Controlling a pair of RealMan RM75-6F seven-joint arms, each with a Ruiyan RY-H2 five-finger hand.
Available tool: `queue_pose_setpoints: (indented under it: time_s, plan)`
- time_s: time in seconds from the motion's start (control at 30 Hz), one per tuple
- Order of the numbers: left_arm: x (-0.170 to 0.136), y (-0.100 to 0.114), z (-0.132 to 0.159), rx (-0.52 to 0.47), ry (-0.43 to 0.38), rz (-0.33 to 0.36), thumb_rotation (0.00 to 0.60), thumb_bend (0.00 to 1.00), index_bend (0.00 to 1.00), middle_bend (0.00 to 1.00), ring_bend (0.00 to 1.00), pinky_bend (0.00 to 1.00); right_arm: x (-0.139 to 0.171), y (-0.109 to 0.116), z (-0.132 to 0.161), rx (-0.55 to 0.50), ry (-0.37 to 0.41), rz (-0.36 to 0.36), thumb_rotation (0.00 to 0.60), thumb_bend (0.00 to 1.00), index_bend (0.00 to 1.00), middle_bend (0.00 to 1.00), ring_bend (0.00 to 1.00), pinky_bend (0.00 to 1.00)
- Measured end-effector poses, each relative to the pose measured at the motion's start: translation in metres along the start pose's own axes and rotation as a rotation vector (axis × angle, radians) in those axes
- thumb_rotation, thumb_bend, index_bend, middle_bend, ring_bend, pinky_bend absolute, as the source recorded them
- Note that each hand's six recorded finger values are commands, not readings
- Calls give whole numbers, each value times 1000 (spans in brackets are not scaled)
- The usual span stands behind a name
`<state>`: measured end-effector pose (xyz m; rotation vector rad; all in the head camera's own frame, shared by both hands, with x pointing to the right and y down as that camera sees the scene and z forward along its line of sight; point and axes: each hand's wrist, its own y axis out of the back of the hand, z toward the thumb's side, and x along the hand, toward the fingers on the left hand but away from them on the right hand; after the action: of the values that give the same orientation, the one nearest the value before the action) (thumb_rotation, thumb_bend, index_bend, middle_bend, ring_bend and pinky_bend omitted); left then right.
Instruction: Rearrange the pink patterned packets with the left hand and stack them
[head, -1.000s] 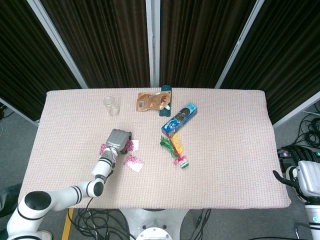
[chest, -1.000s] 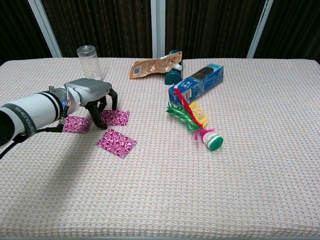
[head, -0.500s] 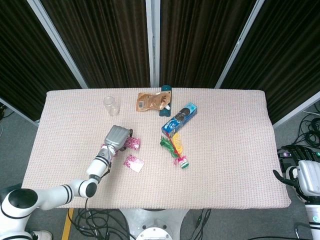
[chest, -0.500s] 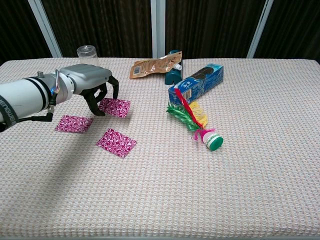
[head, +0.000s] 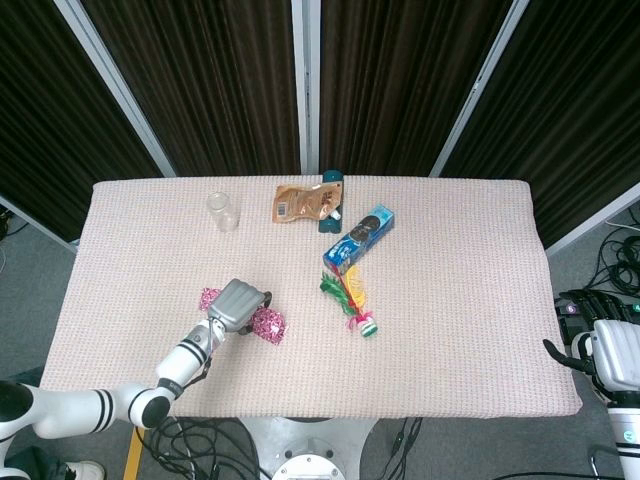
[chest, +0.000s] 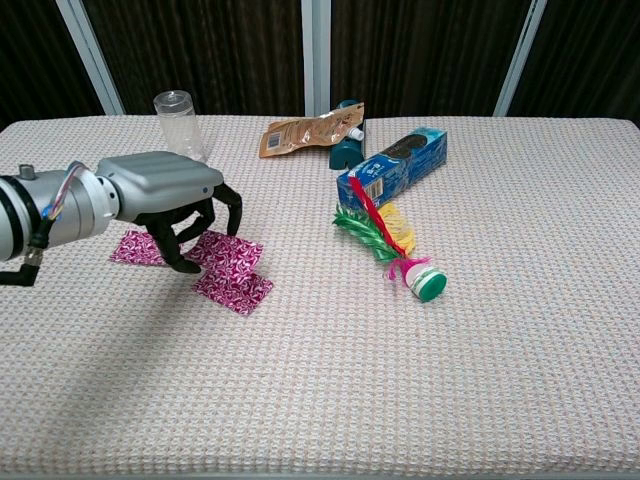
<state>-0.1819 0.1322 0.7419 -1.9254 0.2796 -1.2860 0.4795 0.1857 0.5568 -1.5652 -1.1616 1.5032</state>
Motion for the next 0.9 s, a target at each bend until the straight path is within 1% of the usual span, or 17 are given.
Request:
queue_pose_setpoints:
  time_s: [0.17,0.33,0.43,0.9]
  plan:
    - [0,-11,2,11,8,-16,600,282,491,851,836,932,1,0,0,-2,0,2,485,127,236,202,140,138]
    - [4,-20,4,-7,25,-33,600,283,491,851,836,931,1,-1,0,-3,0,3,482,127,235,201,140,138]
    - [7,-23,7,-3,20,-39,600,283,490,850,835,929,1,-1,0,-3,0,2,482,128,236,202,139,138]
    - [16,-26,15,62,-5,-34,600,283,479,849,834,926,3,-1,-3,-5,-12,6,483,126,236,202,140,139]
